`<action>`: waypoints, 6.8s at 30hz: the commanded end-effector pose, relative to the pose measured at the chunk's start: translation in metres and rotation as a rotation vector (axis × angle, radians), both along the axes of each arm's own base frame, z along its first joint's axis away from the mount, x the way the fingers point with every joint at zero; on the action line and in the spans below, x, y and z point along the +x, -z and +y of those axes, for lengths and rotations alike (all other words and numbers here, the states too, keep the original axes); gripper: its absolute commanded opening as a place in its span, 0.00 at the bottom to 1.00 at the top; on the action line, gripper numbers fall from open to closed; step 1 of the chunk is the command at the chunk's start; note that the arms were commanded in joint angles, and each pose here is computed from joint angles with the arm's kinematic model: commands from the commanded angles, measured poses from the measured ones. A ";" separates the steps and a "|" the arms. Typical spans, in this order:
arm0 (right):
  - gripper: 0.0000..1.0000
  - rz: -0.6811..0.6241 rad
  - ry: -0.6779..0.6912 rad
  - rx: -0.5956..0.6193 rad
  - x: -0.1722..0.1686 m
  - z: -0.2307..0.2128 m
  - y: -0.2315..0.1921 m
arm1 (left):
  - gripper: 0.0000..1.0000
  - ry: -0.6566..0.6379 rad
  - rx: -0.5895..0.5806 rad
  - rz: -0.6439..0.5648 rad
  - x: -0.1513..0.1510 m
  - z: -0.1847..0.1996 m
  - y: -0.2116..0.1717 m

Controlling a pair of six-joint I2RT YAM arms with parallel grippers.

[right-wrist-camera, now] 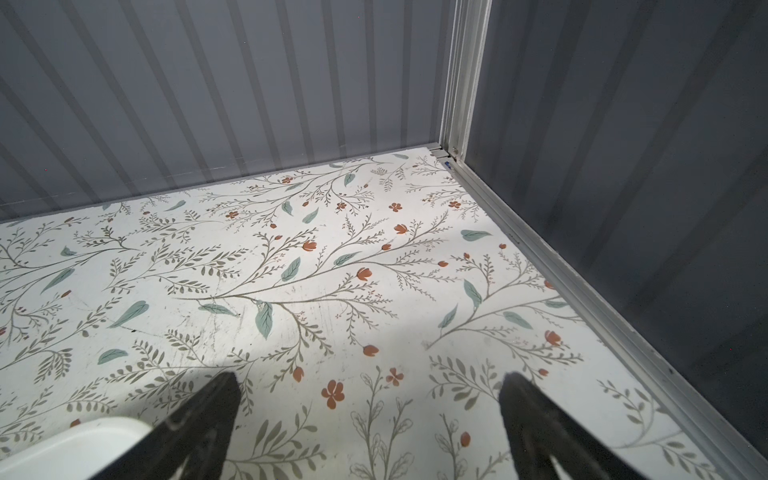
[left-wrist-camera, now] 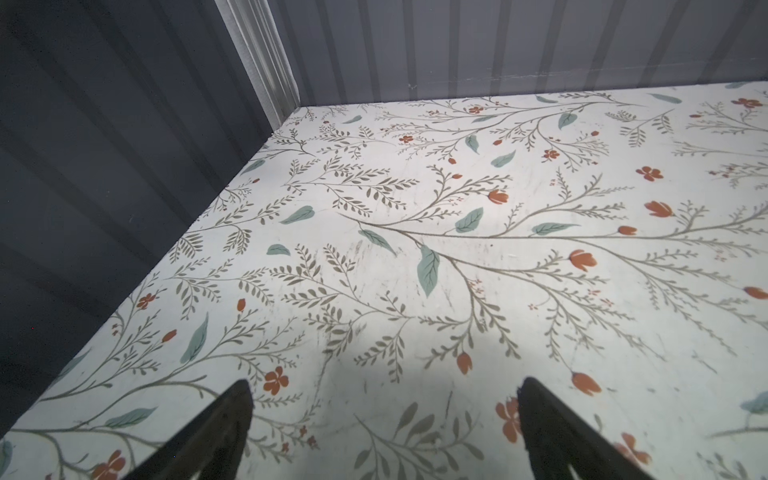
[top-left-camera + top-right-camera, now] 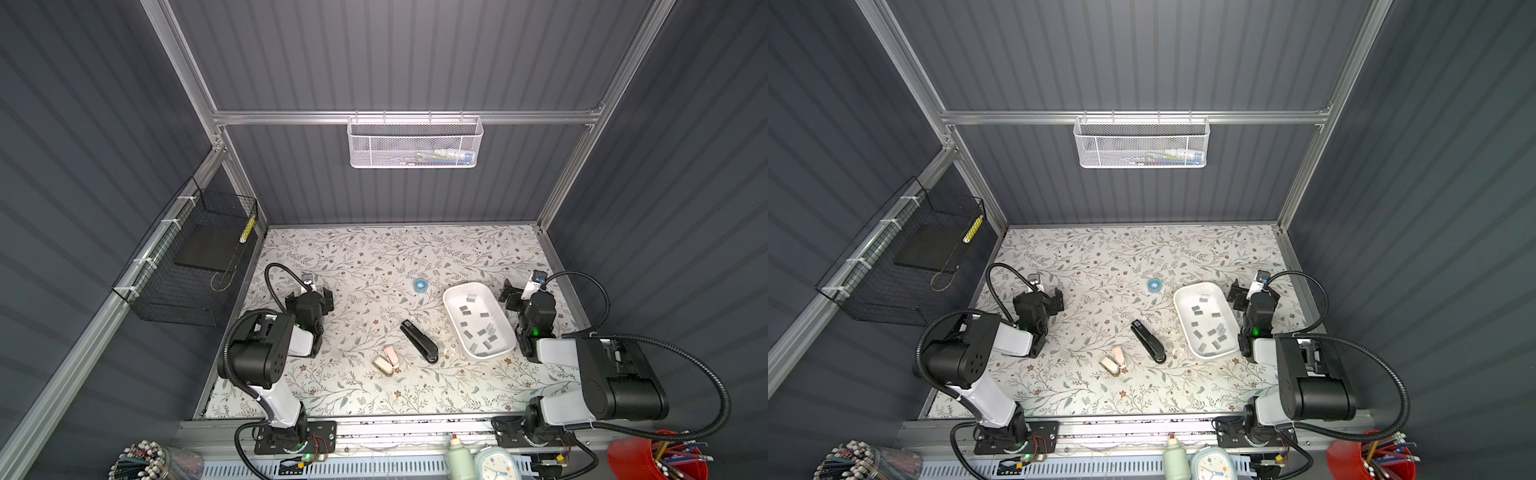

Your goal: Load the staples into the stapler

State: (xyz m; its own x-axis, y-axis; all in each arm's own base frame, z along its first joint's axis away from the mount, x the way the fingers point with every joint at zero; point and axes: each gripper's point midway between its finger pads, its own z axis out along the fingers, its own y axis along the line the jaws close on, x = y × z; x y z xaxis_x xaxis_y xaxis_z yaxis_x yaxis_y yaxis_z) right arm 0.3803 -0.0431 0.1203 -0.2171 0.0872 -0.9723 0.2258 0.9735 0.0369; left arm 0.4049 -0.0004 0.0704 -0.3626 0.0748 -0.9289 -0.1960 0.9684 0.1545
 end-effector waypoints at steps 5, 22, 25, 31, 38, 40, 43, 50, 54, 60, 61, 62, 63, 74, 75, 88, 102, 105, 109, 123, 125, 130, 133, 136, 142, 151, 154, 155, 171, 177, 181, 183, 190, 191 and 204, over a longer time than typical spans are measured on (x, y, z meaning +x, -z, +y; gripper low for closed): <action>0.99 -0.012 0.005 -0.004 0.000 0.000 -0.001 | 1.00 -0.022 0.022 -0.034 0.000 0.003 -0.006; 0.99 -0.139 0.093 0.164 -0.056 -0.005 -0.055 | 1.00 0.024 -0.001 -0.138 -0.024 -0.001 -0.059; 0.99 -0.145 0.089 0.247 -0.061 -0.002 -0.063 | 1.00 0.038 -0.154 -0.138 -0.034 -0.009 -0.084; 0.99 0.077 0.181 0.531 -0.081 0.006 -0.036 | 1.00 0.197 -0.422 -0.046 -0.044 -0.050 -0.128; 0.99 -0.006 -0.528 0.840 -0.119 0.122 -0.119 | 1.00 0.438 -0.536 -0.087 -0.046 -0.093 -0.169; 0.99 -0.014 -0.670 0.926 -0.139 0.142 -0.143 | 1.00 0.382 -0.548 -0.115 -0.045 -0.084 -0.174; 0.99 -0.062 -0.854 0.982 -0.165 0.162 -0.175 | 1.00 0.298 -0.571 -0.117 -0.038 -0.073 -0.172; 0.99 -0.065 -0.861 0.949 -0.168 0.162 -0.197 | 1.00 0.281 -0.575 -0.118 -0.036 -0.071 -0.193; 0.99 -0.027 -0.867 0.995 -0.158 0.165 -0.194 | 1.00 0.298 -0.555 -0.267 -0.058 -0.062 -0.220; 0.99 -0.076 -0.939 0.975 -0.171 0.173 -0.194 | 1.00 0.263 -0.587 -0.317 -0.064 -0.055 -0.221; 0.99 -0.081 -0.934 0.972 -0.171 0.173 -0.192 | 1.00 0.270 -0.586 -0.298 -0.060 -0.057 -0.221; 0.99 -0.077 -0.927 0.975 -0.170 0.172 -0.189 | 1.00 0.289 -0.578 -0.269 -0.054 -0.062 -0.221; 0.99 -0.072 -0.942 0.973 -0.172 0.174 -0.189 | 1.00 0.320 -0.565 -0.245 -0.048 -0.069 -0.222; 0.99 0.045 -0.816 0.735 -0.137 0.165 -0.146 | 0.82 1.122 -0.171 0.033 -0.047 -0.207 -0.206; 0.99 0.059 -0.789 0.728 -0.131 0.162 -0.138 | 0.82 1.166 -0.114 0.063 -0.051 -0.218 -0.198; 0.99 0.068 -0.513 0.612 -0.104 0.122 -0.099 | 0.57 1.818 0.406 0.032 -0.161 -0.295 -0.138; 0.99 0.004 -0.480 0.546 -0.118 0.111 -0.109 | 0.53 2.093 0.676 0.298 -0.214 -0.343 -0.059; 0.99 0.001 -0.486 0.544 -0.118 0.112 -0.110 | 0.54 2.118 0.699 0.349 -0.216 -0.350 -0.045; 0.99 0.003 -0.491 0.543 -0.118 0.112 -0.109 | 0.54 2.130 0.716 0.462 -0.212 -0.356 -0.027; 0.99 -0.010 -0.519 0.540 -0.120 0.116 -0.111 | 0.58 2.078 0.784 0.617 -0.199 -0.362 0.015; 0.99 -0.009 -0.520 0.540 -0.120 0.116 -0.111 | 0.57 2.076 0.797 0.602 -0.195 -0.369 0.010; 0.99 -0.007 -0.520 0.542 -0.120 0.116 -0.110 | 0.52 2.101 0.798 0.637 -0.199 -0.370 0.015; 0.99 -0.009 -0.521 0.543 -0.120 0.116 -0.111 | 0.51 2.116 0.795 0.666 -0.201 -0.370 0.017; 0.99 -0.008 -0.522 0.542 -0.120 0.116 -0.110 | 0.51 2.128 0.801 0.691 -0.203 -0.370 0.019; 0.99 -0.007 -0.522 0.543 -0.120 0.117 -0.110 | 0.51 2.136 0.816 0.722 -0.205 -0.371 0.025; 0.99 -0.006 -0.517 0.541 -0.120 0.116 -0.109 | 0.22 2.172 0.798 0.718 -0.209 -0.378 0.020; 0.99 -0.007 -0.514 0.539 -0.119 0.115 -0.109 | 0.00 2.159 0.799 0.722 -0.207 -0.379 0.013; 0.99 -0.008 -0.509 0.539 -0.119 0.114 -0.110 | 0.00 2.145 0.800 0.725 -0.205 -0.378 0.011; 0.99 0.161 -0.458 0.619 -0.111 0.116 -0.129 | 0.00 1.374 0.420 0.160 -0.102 -0.348 -0.134; 0.99 0.189 -0.585 0.808 -0.136 0.150 -0.147 | 0.00 1.152 0.193 0.128 -0.088 -0.306 -0.131; 0.99 0.141 -0.646 0.946 -0.150 0.163 -0.177 | 0.00 1.106 0.114 0.176 -0.083 -0.300 -0.136; 0.99 0.125 -0.622 1.029 -0.146 0.162 -0.186 | 0.00 1.052 0.127 0.216 -0.080 -0.291 -0.137; 0.99 0.175 -0.514 0.888 -0.092 0.154 -0.171 | 0.00 1.169 0.116 0.166 -0.098 -0.299 -0.128; 0.97 0.155 -0.520 0.836 -0.083 0.154 -0.165 | 0.00 1.198 0.124 0.181 -0.101 -0.302 -0.127; 0.90 0.130 -0.828 0.666 -0.089 0.208 -0.148 | 0.00 1.256 0.121 0.131 -0.108 -0.307 -0.126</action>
State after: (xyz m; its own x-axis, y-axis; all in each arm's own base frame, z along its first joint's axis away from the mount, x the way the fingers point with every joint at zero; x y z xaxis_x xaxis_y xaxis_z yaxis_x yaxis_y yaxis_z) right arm 0.3011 0.1536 0.2536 -0.6099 0.4316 -0.6646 -0.3303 0.6239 0.7083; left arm 0.2925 -0.2998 0.1697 -0.1586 0.5677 -0.8078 0.8668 0.4719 0.1615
